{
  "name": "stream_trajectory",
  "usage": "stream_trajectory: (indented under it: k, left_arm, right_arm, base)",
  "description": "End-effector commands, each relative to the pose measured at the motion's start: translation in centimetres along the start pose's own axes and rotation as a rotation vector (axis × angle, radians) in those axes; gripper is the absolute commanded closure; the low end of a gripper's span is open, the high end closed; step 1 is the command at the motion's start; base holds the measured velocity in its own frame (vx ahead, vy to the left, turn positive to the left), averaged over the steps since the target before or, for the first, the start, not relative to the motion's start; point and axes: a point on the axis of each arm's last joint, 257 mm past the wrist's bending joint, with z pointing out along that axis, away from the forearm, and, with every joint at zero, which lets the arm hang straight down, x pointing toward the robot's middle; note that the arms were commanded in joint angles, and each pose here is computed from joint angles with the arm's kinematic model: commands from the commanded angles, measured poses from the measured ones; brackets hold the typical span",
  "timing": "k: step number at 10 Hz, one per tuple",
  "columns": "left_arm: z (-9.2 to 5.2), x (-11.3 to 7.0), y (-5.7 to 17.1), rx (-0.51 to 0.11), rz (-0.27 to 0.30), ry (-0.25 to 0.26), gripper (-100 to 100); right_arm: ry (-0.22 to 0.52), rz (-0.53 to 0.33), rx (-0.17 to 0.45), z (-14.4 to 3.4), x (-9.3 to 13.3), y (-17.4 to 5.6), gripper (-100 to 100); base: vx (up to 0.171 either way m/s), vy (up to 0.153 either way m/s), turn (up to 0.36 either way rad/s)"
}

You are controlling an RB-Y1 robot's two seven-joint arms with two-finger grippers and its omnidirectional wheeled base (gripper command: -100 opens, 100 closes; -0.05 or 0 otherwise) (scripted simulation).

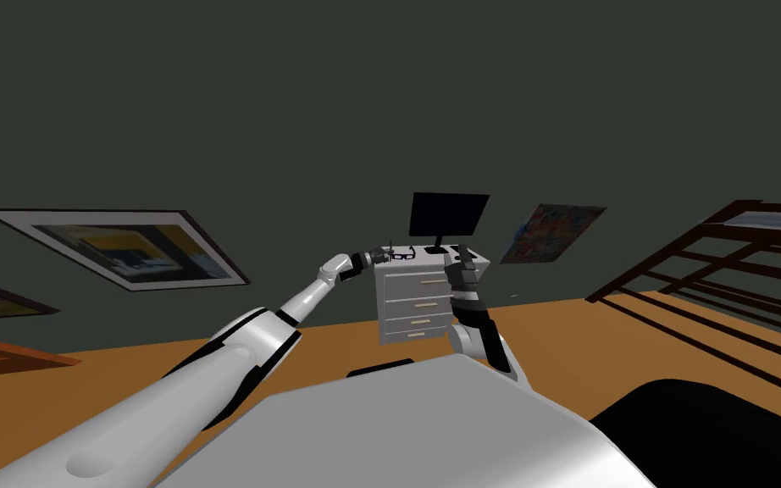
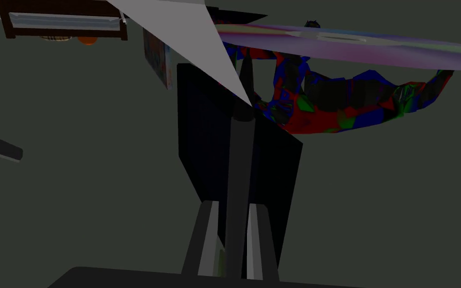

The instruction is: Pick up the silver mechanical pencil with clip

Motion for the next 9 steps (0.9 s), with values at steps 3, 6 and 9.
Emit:
stream_trajectory:
  k: [3,6,9]
  left_arm:
    - [-6.7,-1.8,5.2,-0.142,0.003,-0.079,100]
    - [-9.2,0.3,6.5,-0.185,-0.044,-0.065,100]
    - [-14.3,0.7,9.1,-0.277,-0.056,-0.085,100]
  right_arm:
    - [0.000,0.000,0.000,0.0,0.0,0.0,0]
    - [0.000,0.000,0.000,0.0,0.0,0.0,0]
    - [0.000,0.000,0.000,0.0,0.0,0.0,0]
  base:
    - [-0.042,0.006,-0.406]
    - [-0.023,-0.008,-0.107]
    - [-0.027,-0.004,-0.257]
